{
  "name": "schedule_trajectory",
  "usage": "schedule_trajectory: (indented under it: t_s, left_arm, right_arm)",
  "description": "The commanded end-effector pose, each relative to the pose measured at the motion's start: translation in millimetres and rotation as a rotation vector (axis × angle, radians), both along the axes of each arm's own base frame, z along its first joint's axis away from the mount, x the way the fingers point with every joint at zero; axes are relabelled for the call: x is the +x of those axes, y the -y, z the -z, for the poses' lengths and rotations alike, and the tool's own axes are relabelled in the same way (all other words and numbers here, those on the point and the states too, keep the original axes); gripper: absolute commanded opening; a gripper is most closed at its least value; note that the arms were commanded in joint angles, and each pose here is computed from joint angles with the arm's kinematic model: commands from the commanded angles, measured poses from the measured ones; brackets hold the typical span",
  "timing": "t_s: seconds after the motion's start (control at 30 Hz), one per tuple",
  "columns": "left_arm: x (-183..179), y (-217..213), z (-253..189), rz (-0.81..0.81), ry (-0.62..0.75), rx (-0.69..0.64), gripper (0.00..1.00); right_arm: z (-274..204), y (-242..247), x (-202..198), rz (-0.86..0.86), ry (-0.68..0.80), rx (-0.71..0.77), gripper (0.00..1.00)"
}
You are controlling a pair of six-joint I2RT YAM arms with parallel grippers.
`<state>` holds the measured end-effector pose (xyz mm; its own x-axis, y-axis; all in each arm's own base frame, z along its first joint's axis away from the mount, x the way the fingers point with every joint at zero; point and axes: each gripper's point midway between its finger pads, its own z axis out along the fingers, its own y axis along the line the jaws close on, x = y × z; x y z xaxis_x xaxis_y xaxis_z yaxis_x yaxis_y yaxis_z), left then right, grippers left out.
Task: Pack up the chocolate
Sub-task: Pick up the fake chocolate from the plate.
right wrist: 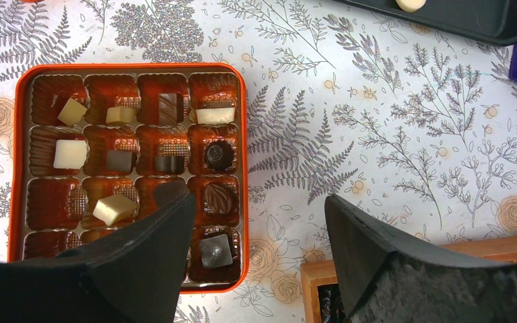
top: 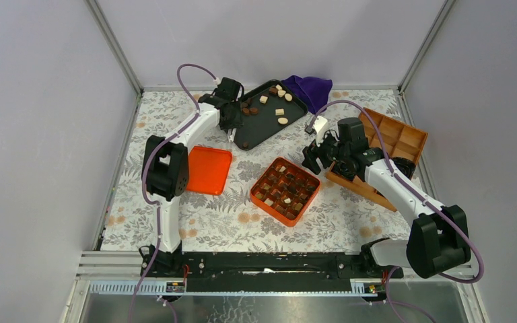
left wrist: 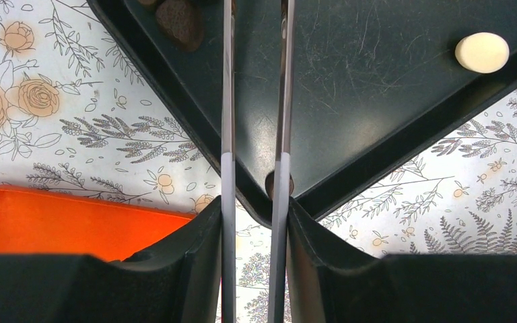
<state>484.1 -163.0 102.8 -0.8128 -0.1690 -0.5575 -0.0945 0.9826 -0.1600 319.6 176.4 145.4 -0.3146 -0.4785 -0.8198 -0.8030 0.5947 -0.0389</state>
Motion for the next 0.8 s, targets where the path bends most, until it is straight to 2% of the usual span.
schedule_trajectory:
  t_s: [0.0, 0.43, 0.57, 0.63, 0.7, 0.77]
  left_arm:
    - [5, -5, -10, -0.016, 0.022, 0.002, 0.41]
    - [0, -3, 12, 0.019, -0.044, 0.024, 0.4]
    - [3, -1, 13, 0.025, -0.049, 0.022, 0.37]
    - [4, 0, 11, 0.029, -0.046, 0.022, 0.28]
    - [4, 1, 6, 0.035, -0.037, 0.012, 0.12]
    - [3, 5, -4, 0.049, -0.021, -0.005, 0.01]
  right_arm:
    - [-6, -4, 1, -0.027, 0.02, 0.013, 0.78]
    - [-5, -5, 0, -0.033, 0.014, 0.014, 0.77]
    - [-5, -5, -1, -0.035, 0.012, 0.015, 0.78]
    - [-5, -5, -1, -0.037, 0.014, 0.015, 0.77]
    - [-5, -5, -1, -0.037, 0.014, 0.014, 0.78]
    - [-5, -5, -1, -0.038, 0.013, 0.014, 0.78]
